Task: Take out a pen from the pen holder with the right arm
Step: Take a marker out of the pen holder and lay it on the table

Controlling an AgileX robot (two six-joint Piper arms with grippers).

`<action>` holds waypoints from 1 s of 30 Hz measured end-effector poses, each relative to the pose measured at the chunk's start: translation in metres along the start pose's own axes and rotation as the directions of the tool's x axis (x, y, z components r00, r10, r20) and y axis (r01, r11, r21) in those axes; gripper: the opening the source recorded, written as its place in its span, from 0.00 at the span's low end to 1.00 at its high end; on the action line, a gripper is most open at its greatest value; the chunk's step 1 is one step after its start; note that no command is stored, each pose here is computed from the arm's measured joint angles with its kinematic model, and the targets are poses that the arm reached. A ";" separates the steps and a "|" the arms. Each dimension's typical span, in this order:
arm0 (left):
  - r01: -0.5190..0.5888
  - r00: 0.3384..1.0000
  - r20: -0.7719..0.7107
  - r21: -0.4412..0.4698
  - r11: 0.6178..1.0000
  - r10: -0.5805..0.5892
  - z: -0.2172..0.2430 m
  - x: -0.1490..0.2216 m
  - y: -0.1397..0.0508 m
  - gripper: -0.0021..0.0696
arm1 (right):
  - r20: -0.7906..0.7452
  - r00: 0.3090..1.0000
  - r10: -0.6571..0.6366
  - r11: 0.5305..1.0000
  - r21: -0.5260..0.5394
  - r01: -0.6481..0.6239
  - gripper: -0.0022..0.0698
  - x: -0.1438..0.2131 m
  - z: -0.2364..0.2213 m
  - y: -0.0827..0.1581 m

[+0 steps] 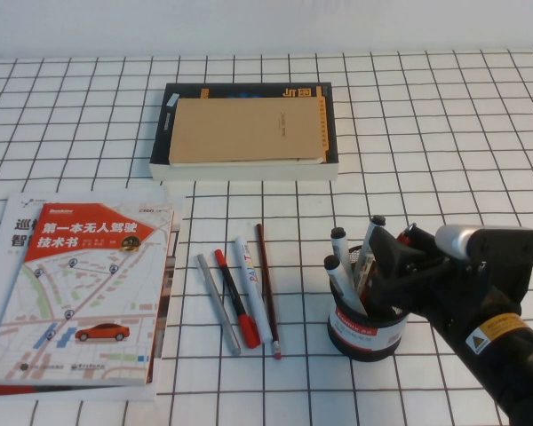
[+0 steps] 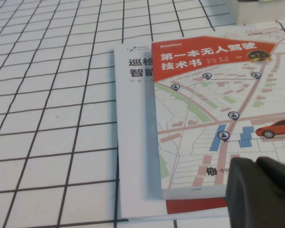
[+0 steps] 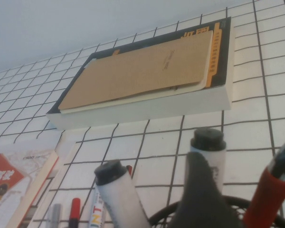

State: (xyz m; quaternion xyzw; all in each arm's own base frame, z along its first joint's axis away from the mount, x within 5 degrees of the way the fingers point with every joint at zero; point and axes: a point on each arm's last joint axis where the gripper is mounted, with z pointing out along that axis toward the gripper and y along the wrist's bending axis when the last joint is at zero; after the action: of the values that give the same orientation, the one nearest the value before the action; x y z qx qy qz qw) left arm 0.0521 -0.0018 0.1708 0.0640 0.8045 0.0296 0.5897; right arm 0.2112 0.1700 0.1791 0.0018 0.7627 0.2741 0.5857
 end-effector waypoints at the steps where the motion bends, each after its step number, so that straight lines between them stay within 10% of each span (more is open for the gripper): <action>1: 0.000 1.000 0.000 0.000 1.000 0.000 0.000 0.000 0.000 0.02 | 0.003 1.000 0.001 1.000 -0.001 -0.001 0.53 -0.001 0.000 0.000; 12: 0.000 1.000 0.000 0.000 1.000 0.000 0.000 0.000 0.000 0.02 | 0.014 1.000 0.006 1.000 0.000 -0.006 0.51 -0.002 0.001 0.001; 30: 0.000 1.000 0.000 0.000 1.000 0.000 0.000 0.000 0.000 0.02 | 0.014 1.000 0.007 1.000 0.001 -0.007 0.14 -0.002 0.001 0.001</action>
State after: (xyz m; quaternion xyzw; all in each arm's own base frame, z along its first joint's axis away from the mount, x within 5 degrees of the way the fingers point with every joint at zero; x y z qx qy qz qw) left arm 0.0521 -0.0018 0.1708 0.0640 0.8045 0.0296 0.5897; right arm 0.2128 0.1706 0.1814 0.0069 0.7587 0.2758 0.5901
